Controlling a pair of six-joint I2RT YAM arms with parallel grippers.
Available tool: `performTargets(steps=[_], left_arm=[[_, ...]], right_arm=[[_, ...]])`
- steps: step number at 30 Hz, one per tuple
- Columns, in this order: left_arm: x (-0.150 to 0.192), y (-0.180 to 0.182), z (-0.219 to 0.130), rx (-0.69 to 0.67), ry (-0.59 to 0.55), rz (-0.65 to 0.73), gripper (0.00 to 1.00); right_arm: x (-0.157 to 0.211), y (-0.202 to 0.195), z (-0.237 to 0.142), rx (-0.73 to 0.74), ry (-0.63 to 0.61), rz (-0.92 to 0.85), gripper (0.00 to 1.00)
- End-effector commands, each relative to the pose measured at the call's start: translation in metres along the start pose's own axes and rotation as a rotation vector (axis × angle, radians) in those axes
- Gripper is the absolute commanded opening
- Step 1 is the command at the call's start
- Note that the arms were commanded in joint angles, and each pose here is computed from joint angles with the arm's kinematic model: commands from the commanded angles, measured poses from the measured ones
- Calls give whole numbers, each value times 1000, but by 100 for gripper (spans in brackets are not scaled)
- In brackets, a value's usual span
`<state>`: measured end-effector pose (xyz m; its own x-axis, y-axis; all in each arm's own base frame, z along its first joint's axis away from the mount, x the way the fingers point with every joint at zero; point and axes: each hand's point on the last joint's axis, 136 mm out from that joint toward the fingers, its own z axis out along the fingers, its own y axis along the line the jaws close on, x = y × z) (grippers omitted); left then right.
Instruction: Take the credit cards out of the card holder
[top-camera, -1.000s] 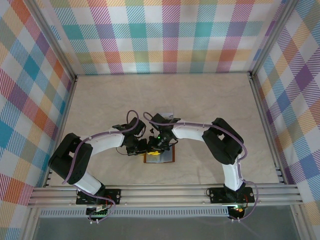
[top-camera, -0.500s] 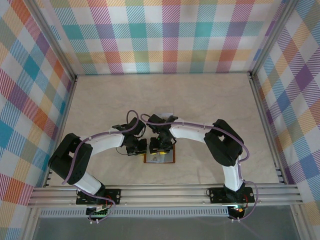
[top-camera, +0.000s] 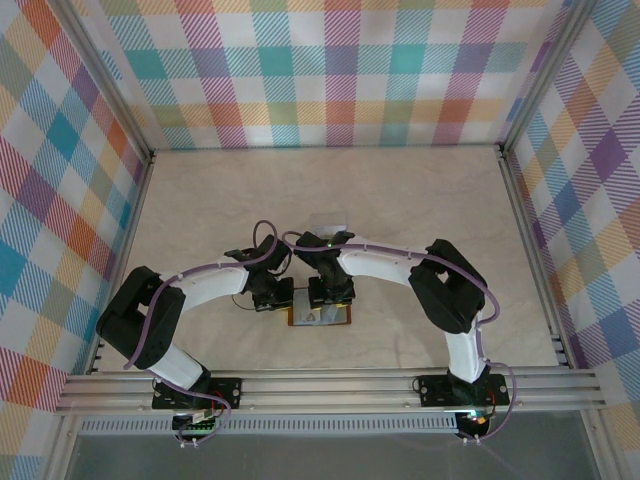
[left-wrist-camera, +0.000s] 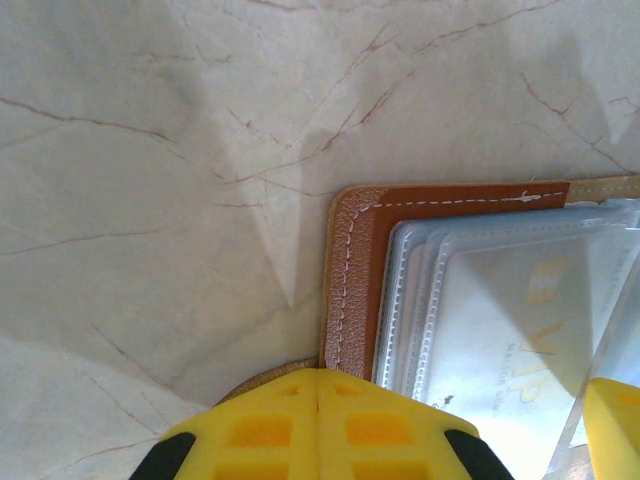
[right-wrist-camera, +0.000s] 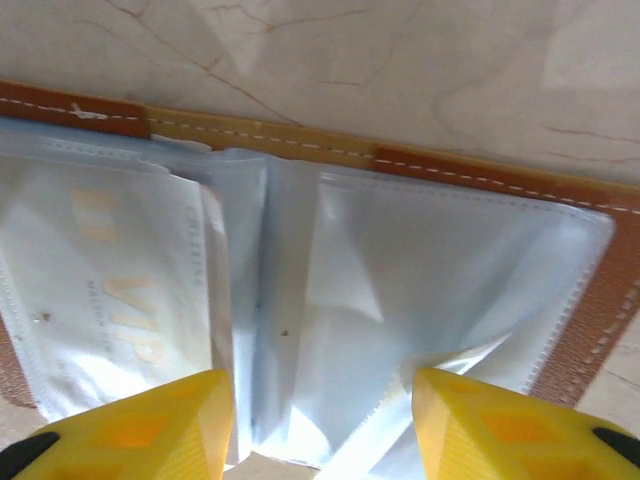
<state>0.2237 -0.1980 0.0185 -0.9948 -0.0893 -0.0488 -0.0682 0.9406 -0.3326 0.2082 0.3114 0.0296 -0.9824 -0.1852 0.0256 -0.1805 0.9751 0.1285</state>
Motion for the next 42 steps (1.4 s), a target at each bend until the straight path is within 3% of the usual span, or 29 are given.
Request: performTargets(steps=[1,25,33,42], left_arm=[[6,12,3,-45,20,-6,7],[1,-20,-29,51,-6,22,7],[4,-39,-20,97,19,37,6],[12,-40,-5,86,48,47,6]], right_arm=[[3,-11,-14,52,-22,-13,52],[9,-39,-23,156,-61,-9,47],[8,-27,-33,36,-104,0,35],[4,5,-34,-246,-99,30,24]])
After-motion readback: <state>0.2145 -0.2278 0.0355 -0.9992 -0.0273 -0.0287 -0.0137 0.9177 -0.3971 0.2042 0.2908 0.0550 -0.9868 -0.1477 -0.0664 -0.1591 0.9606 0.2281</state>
